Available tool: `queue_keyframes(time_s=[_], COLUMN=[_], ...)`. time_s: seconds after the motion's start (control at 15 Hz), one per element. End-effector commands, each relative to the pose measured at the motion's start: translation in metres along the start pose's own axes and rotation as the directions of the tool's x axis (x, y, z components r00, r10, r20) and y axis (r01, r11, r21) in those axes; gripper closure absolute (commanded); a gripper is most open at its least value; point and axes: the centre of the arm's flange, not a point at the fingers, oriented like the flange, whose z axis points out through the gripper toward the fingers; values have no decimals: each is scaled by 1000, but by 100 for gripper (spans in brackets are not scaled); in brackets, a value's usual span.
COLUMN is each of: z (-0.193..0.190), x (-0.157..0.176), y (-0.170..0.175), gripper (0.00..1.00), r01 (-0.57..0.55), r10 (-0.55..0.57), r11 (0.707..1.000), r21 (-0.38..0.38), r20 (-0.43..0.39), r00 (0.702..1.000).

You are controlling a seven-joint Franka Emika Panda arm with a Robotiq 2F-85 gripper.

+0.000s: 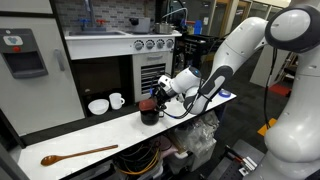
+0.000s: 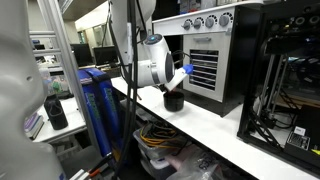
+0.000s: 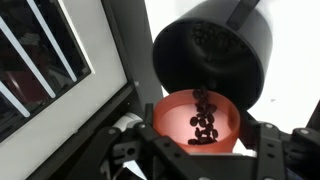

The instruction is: Pour the contents in the pink cup into the black pot

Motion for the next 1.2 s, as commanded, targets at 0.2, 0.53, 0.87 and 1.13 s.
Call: queue_keyframes(time_s=[0.2, 0.53, 0.87, 1.13], z=[-5, -5, -7, -6], x=[-7, -6, -7, -9], y=[6, 10, 14, 15], gripper=[49, 49, 49, 49], r01=[-12, -27, -39, -55], r10=[11, 25, 36, 53], r11=[1000, 999, 999, 998], r21=[-11, -18, -29, -26], r20=[-50, -72, -94, -100], r00=[999, 997, 995, 994])
